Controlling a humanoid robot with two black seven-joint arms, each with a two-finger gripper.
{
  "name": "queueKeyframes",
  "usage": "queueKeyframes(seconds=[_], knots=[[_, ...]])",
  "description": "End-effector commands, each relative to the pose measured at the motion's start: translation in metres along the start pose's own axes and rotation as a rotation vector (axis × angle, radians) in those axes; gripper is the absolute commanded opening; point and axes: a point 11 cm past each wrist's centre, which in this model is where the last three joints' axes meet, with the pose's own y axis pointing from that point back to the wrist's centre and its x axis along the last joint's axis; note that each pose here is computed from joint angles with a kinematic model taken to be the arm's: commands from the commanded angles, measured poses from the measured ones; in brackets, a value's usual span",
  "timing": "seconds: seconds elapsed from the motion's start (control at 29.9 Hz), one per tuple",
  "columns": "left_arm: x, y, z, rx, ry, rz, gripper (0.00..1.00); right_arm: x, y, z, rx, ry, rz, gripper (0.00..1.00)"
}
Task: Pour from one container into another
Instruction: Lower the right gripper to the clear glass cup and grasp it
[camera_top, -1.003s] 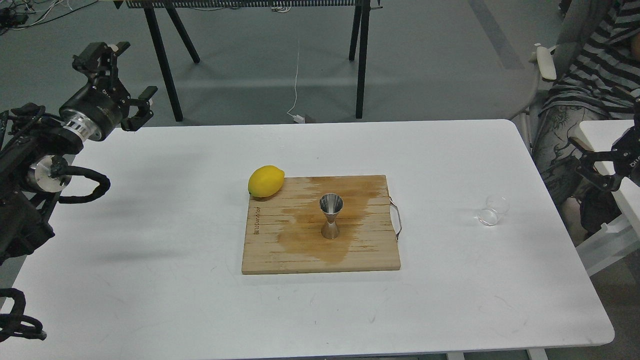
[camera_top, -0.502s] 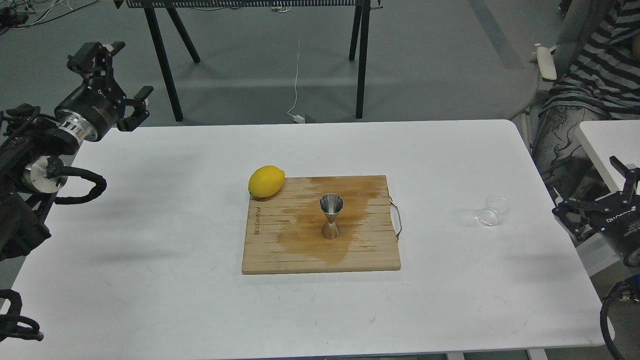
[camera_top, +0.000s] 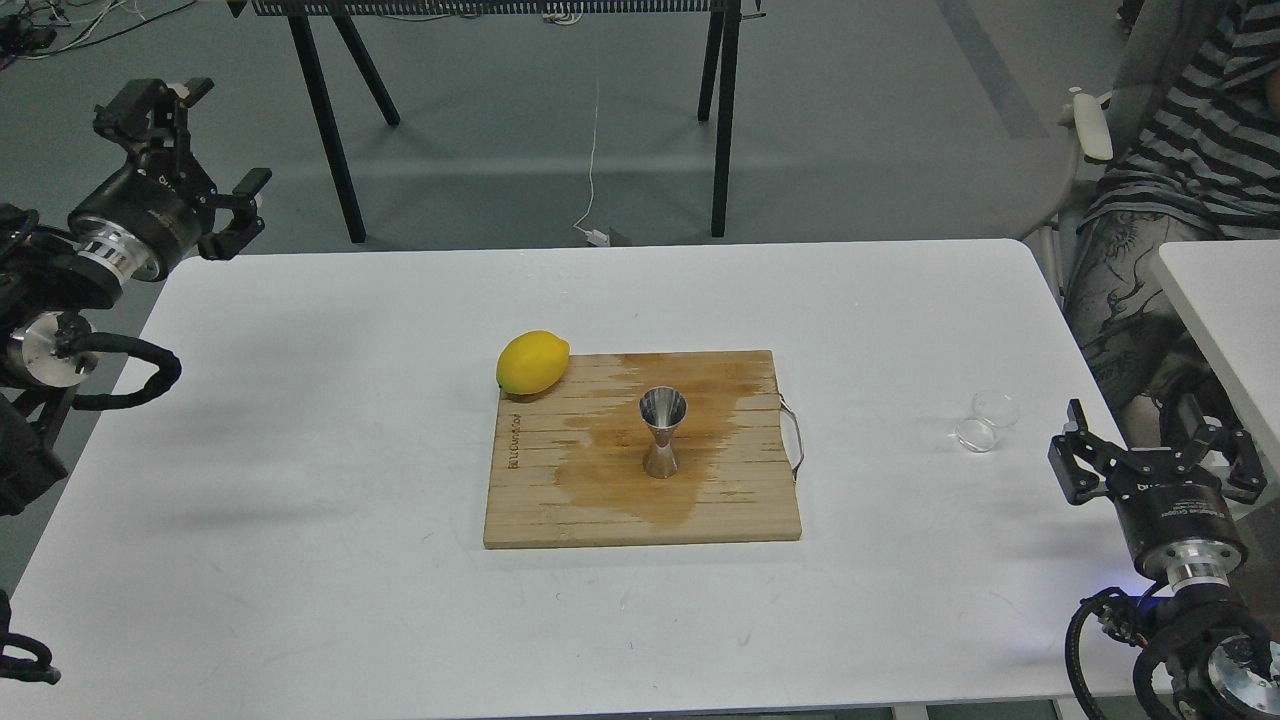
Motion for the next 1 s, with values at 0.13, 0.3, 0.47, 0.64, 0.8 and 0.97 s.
queueKeyframes(seconds=[0.13,0.3,0.47,0.64,0.8,0.97], knots=[[0.001,0.0,0.0,0.0,0.0,0.001,0.99,0.019,-0.001,0.018,0.016,-0.009,0.173,0.99],[0.001,0.0,0.0,0.001,-0.002,0.001,0.99,0.02,-0.006,0.024,0.026,-0.009,0.252,0.99],[0.0,0.0,0.0,0.0,0.001,0.0,0.99,0.014,-0.011,0.038,-0.004,-0.023,0.223,0.99],[0.0,0.0,0.0,-0.002,0.002,-0.001,0.99,0.01,-0.017,0.048,-0.042,-0.031,0.21,0.99],[0.0,0.0,-0.001,0.001,0.001,0.001,0.99,0.011,-0.022,0.056,-0.046,-0.042,0.22,0.99],[0.0,0.0,0.0,0.0,0.002,0.001,0.99,0.013,-0.023,0.069,-0.068,-0.065,0.232,0.99]])
